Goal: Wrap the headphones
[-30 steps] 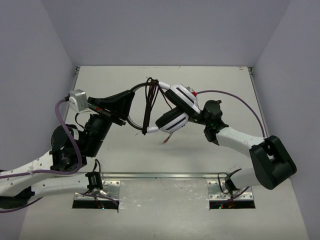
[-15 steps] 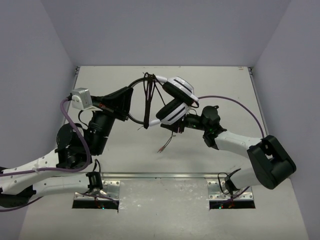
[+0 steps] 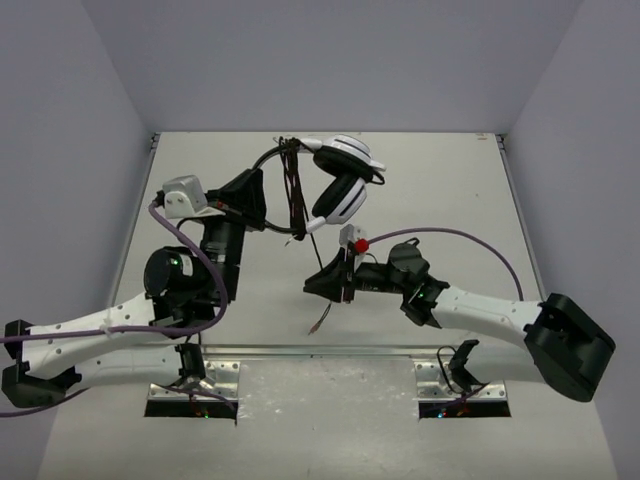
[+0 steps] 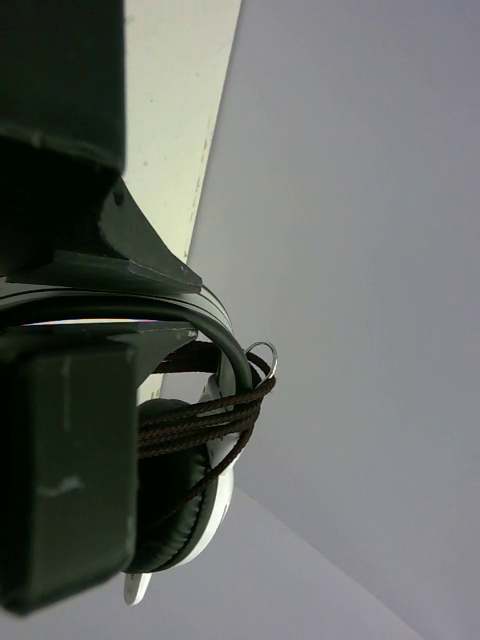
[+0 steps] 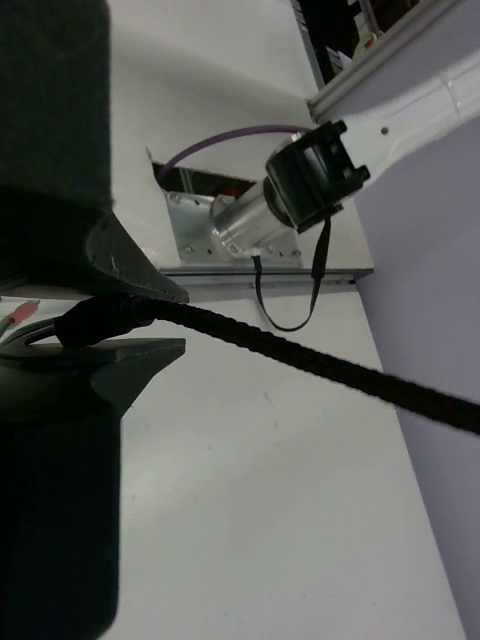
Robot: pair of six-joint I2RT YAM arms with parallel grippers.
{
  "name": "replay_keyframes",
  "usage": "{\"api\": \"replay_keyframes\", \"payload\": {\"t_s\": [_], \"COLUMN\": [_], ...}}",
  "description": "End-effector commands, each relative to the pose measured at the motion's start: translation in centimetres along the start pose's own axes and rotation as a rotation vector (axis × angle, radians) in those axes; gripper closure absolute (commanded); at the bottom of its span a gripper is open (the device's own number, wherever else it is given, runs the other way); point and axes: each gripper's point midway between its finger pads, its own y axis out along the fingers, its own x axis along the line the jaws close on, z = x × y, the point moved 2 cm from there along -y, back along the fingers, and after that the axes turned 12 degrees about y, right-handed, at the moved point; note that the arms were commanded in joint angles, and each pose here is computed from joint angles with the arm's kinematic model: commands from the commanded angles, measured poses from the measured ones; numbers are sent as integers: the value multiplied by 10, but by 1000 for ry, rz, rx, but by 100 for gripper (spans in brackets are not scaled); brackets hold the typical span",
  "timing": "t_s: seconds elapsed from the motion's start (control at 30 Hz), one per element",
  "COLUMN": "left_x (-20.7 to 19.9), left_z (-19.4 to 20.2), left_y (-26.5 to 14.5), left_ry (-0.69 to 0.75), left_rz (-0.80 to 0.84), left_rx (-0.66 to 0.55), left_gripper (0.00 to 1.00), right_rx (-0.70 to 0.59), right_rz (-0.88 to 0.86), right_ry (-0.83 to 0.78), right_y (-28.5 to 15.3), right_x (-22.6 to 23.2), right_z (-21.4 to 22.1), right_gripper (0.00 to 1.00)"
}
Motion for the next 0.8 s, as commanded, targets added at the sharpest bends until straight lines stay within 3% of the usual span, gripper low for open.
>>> {"api": "replay_keyframes", "payload": {"t_s": [0.0, 0.23, 0.4, 0.57, 0.77], "left_x": [14, 29, 33, 38, 60], "left_z": [-40, -9, 30, 70, 126], "left_y": [6, 29, 47, 47, 47], "left_ry": [-216, -149, 4, 140, 268], "left_rz": [-81, -164, -184, -189, -220], "left_rx": [-145, -139, -92, -30, 79], "left_gripper": [100, 100, 100, 100, 100], "right_rx": [1, 52, 133, 169, 347], "right_rz": [16, -45, -35, 107, 202], "right_ry": [-80, -174, -247, -325, -410], "right_y": [2, 11, 19, 14, -5], "right_x": [15, 69, 91, 78, 75], "right_z": [-1, -5, -7, -19, -35], "right_gripper": [96, 93, 95, 98, 96]}}
